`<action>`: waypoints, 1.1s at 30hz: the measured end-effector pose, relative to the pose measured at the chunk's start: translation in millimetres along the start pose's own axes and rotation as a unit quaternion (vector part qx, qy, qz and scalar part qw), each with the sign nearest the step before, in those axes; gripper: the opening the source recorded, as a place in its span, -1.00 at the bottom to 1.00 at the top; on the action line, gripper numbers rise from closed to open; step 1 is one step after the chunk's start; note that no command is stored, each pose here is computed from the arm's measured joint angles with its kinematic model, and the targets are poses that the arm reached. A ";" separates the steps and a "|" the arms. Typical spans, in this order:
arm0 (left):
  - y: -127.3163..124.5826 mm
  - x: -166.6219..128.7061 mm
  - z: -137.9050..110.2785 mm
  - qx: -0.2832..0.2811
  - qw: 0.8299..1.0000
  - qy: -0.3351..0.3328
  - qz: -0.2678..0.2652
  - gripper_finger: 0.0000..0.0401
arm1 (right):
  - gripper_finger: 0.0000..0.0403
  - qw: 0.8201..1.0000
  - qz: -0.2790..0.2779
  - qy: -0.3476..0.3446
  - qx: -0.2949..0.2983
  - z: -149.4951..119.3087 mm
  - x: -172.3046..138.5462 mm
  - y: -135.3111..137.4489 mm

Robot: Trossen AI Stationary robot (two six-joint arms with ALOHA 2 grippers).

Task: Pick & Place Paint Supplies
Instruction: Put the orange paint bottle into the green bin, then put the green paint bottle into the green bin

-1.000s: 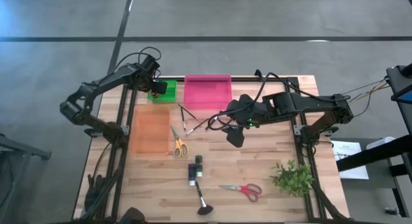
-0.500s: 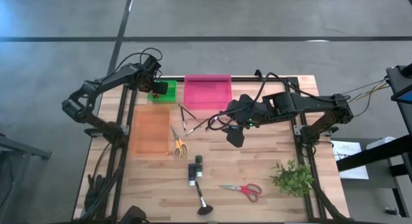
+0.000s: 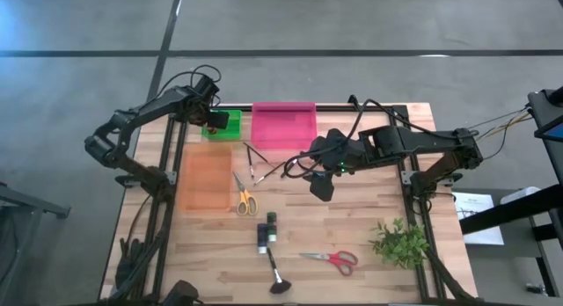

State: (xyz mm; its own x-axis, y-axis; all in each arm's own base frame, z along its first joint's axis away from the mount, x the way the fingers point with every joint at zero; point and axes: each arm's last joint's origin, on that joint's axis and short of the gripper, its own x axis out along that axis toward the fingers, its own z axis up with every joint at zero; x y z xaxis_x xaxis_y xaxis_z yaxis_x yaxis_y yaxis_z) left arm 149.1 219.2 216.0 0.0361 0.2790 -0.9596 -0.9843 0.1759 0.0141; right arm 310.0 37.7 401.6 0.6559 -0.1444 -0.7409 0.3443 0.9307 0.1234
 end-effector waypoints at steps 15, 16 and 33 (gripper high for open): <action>-0.3 0.0 0.0 0.013 1.000 0.001 -0.003 0.00 | 0.56 1.000 0.000 0.000 0.001 0.0 0.0 0.0; -0.3 0.0 0.0 0.013 1.000 0.001 -0.003 0.03 | 0.56 1.000 0.000 0.000 0.001 0.0 0.0 0.0; 6.5 -69.5 4.3 0.070 0.997 -0.030 -0.017 0.11 | 0.56 1.000 -0.002 0.007 0.017 -1.4 -0.6 -0.5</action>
State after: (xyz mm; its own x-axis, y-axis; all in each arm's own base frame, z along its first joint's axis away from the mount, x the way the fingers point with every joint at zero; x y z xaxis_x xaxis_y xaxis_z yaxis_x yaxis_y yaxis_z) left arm 141.0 205.1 283.9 0.0837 0.3252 -0.9419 -0.9486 0.3156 0.0247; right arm 308.4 37.8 401.0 0.6459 -0.1428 -0.7499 0.3697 0.9180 0.1436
